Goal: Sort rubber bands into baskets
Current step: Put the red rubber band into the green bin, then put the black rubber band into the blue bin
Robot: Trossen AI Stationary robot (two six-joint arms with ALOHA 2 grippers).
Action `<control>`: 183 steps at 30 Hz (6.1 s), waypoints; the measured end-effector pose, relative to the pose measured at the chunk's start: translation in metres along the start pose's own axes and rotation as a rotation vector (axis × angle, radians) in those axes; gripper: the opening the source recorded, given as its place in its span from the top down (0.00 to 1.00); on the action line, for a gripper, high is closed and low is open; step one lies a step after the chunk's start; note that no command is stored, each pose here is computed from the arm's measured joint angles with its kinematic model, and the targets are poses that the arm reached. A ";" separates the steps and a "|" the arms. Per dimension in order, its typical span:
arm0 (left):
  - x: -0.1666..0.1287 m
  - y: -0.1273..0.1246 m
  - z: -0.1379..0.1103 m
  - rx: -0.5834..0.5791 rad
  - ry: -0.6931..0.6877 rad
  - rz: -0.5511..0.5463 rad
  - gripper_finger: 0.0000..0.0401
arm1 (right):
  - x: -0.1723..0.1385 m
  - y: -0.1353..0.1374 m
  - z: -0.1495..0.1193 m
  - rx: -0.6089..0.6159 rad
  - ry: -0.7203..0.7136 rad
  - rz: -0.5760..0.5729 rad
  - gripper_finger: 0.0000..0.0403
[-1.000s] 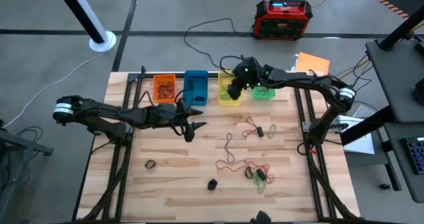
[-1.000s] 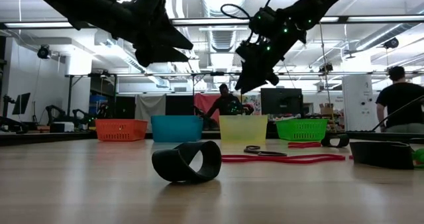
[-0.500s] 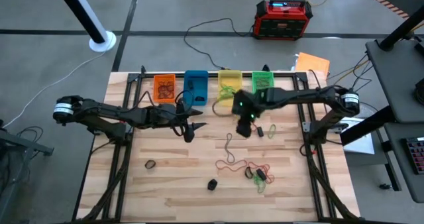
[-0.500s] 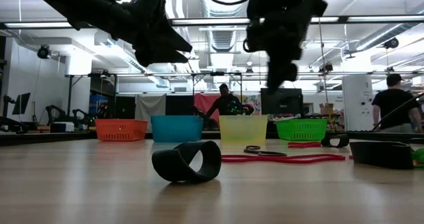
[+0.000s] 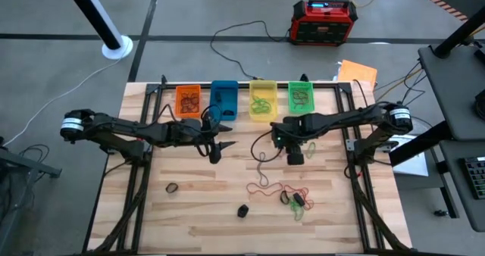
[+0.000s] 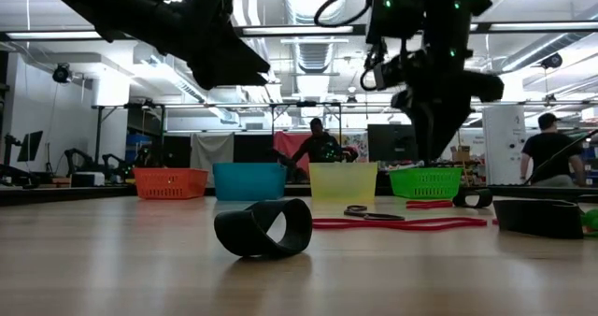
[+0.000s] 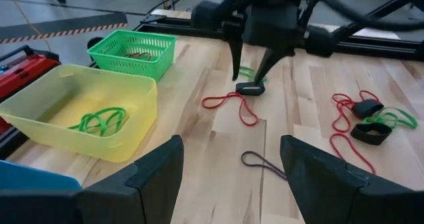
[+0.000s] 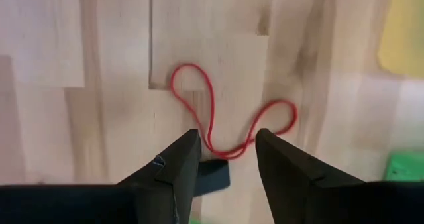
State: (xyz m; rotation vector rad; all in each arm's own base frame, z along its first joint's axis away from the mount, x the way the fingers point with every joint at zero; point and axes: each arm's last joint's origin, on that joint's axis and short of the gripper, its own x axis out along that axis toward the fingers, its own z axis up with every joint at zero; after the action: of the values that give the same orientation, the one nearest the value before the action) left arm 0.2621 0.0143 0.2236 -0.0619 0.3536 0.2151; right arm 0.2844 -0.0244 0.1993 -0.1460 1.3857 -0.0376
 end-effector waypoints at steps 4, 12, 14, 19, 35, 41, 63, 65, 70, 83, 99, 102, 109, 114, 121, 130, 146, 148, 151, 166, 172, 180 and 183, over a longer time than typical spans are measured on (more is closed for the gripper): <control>0.000 0.000 -0.001 0.018 0.007 0.001 0.41 | 0.015 0.000 -0.007 -0.017 -0.010 -0.003 0.66; -0.021 0.004 0.027 0.120 0.069 0.082 0.41 | 0.031 0.003 -0.014 0.012 -0.051 -0.010 0.68; -0.032 0.005 0.044 0.156 0.063 0.119 0.41 | 0.033 0.003 -0.015 0.014 -0.055 -0.011 0.67; -0.050 0.007 0.066 0.237 0.044 0.141 0.41 | 0.036 0.003 -0.017 0.024 -0.061 -0.012 0.63; -0.046 0.007 0.058 0.255 0.077 0.141 0.41 | 0.059 0.008 -0.027 0.049 -0.066 -0.001 0.64; -0.042 0.007 0.056 0.259 0.093 0.140 0.41 | 0.073 0.009 -0.025 0.040 -0.020 0.014 0.63; -0.004 0.002 0.039 0.220 0.153 0.140 0.41 | 0.039 0.003 -0.011 0.063 -0.234 -0.013 0.98; -0.003 0.001 0.041 0.206 0.133 0.139 0.41 | 0.031 0.002 -0.009 0.068 -0.296 -0.019 0.98; -0.004 0.000 0.046 0.189 0.073 0.136 0.41 | 0.006 -0.002 -0.004 0.072 -0.523 -0.056 0.98; -0.015 -0.007 0.058 0.152 -0.024 0.110 0.41 | -0.030 -0.023 -0.006 0.175 -1.139 -0.265 0.98; -0.013 -0.011 0.056 0.113 -0.017 0.098 0.41 | -0.015 -0.077 -0.042 0.847 -0.737 -1.056 0.98; -0.012 -0.011 0.055 0.097 -0.010 0.096 0.41 | -0.003 -0.094 -0.056 0.943 -0.658 -1.038 0.98; -0.011 -0.014 0.050 0.089 0.011 0.087 0.41 | 0.019 -0.119 -0.074 1.059 -0.611 -0.886 0.98; -0.011 -0.013 0.045 0.068 0.021 0.089 0.41 | 0.031 -0.126 -0.078 1.119 -0.602 -0.835 0.98; -0.009 -0.012 0.031 0.016 0.060 0.093 0.41 | 0.037 -0.126 -0.077 1.131 -0.595 -0.801 0.93; -0.009 -0.014 0.013 -0.061 0.105 0.092 0.41 | 0.034 -0.128 -0.077 1.143 -0.610 -0.801 0.78; -0.040 -0.039 -0.049 -0.406 0.823 -0.145 0.41 | 0.012 -0.097 -0.046 0.765 -0.841 -0.323 0.72; -0.047 -0.042 -0.054 -0.473 0.910 -0.103 0.41 | 0.012 -0.094 -0.045 0.754 -0.839 -0.318 0.73; -0.059 -0.052 -0.062 -0.544 1.047 -0.073 0.41 | 0.014 -0.093 -0.043 0.744 -0.835 -0.313 0.74; -0.102 -0.106 -0.081 -0.375 1.132 -0.121 0.41 | 0.010 -0.094 -0.035 0.735 -0.938 -0.315 0.73; -0.106 -0.105 -0.089 -0.367 1.094 0.051 0.41 | 0.010 -0.089 -0.032 0.716 -0.944 -0.299 0.70; -0.103 -0.104 -0.107 -0.316 1.185 0.232 0.41 | 0.010 -0.087 -0.031 0.716 -0.945 -0.292 0.70; -0.102 -0.110 -0.115 -0.282 1.205 0.253 0.41 | 0.010 -0.087 -0.031 0.723 -0.947 -0.289 0.70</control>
State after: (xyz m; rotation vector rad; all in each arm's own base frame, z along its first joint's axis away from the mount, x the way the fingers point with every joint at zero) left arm 0.1541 -0.1239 0.1539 -0.4345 1.5355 0.4672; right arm 0.2609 -0.1143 0.1950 0.2274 0.3400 -0.6240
